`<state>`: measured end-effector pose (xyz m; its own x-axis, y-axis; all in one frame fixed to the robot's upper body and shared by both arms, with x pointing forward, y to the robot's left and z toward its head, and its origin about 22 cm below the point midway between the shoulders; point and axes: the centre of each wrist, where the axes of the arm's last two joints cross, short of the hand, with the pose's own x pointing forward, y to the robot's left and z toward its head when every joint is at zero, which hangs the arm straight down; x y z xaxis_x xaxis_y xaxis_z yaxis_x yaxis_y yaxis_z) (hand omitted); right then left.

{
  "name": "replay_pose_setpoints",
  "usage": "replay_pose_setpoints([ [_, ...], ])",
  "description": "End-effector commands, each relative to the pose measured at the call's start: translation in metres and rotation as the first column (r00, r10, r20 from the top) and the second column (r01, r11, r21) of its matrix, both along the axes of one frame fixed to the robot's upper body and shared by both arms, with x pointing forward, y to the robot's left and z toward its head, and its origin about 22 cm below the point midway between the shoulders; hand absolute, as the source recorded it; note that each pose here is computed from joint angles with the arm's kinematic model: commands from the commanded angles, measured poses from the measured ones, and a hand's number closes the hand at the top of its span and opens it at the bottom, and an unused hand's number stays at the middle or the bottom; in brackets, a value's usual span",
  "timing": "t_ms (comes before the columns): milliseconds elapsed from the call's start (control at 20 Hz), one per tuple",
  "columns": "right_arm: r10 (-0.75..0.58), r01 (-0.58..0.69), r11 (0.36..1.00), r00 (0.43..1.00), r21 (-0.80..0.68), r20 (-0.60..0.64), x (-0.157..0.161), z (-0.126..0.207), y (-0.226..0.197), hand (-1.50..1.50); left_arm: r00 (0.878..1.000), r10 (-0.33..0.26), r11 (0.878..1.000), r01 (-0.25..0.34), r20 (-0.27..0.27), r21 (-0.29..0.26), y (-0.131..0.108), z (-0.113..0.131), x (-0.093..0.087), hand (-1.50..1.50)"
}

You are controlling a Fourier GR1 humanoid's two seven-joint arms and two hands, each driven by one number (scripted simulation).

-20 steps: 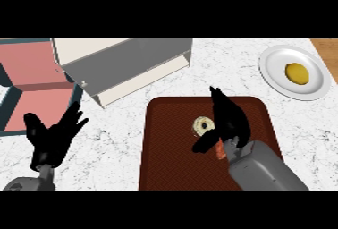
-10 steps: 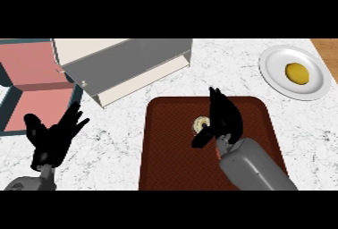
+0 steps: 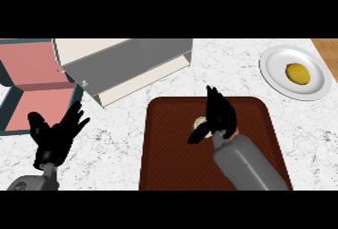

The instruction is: Pick the cupcake from the tray and place it in the tiered shelf

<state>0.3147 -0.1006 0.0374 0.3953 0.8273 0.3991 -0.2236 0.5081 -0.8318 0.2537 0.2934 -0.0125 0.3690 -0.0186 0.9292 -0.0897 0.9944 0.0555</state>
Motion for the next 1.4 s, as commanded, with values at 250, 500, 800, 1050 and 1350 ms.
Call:
replay_pose_setpoints([
  [250,0.234,-0.235,0.972,0.967,-0.001,-0.097,-0.017,-0.020,0.009,1.50,0.996,0.016,1.000,-0.018,-0.089,-0.021,0.002,-0.029,-0.002,0.00],
  [500,0.246,-0.245,0.968,0.969,0.048,-0.018,-0.024,-0.033,0.012,1.50,0.996,0.002,1.000,-0.003,-0.084,-0.020,0.001,-0.015,-0.003,0.00],
  [800,0.384,-0.394,0.918,0.911,0.046,0.151,-0.047,0.008,0.060,1.50,0.996,-0.011,1.000,0.011,-0.090,-0.003,0.004,-0.019,-0.014,0.00],
  [1050,0.775,-0.788,0.611,0.615,0.078,0.144,-0.073,0.036,0.103,1.50,0.995,-0.077,0.997,0.077,-0.057,-0.005,-0.011,0.000,0.011,0.00],
  [1350,0.726,-0.815,0.576,0.545,0.062,0.420,-0.099,0.133,0.123,1.50,0.996,-0.036,0.999,0.036,-0.085,-0.012,-0.017,-0.014,0.001,0.00],
])
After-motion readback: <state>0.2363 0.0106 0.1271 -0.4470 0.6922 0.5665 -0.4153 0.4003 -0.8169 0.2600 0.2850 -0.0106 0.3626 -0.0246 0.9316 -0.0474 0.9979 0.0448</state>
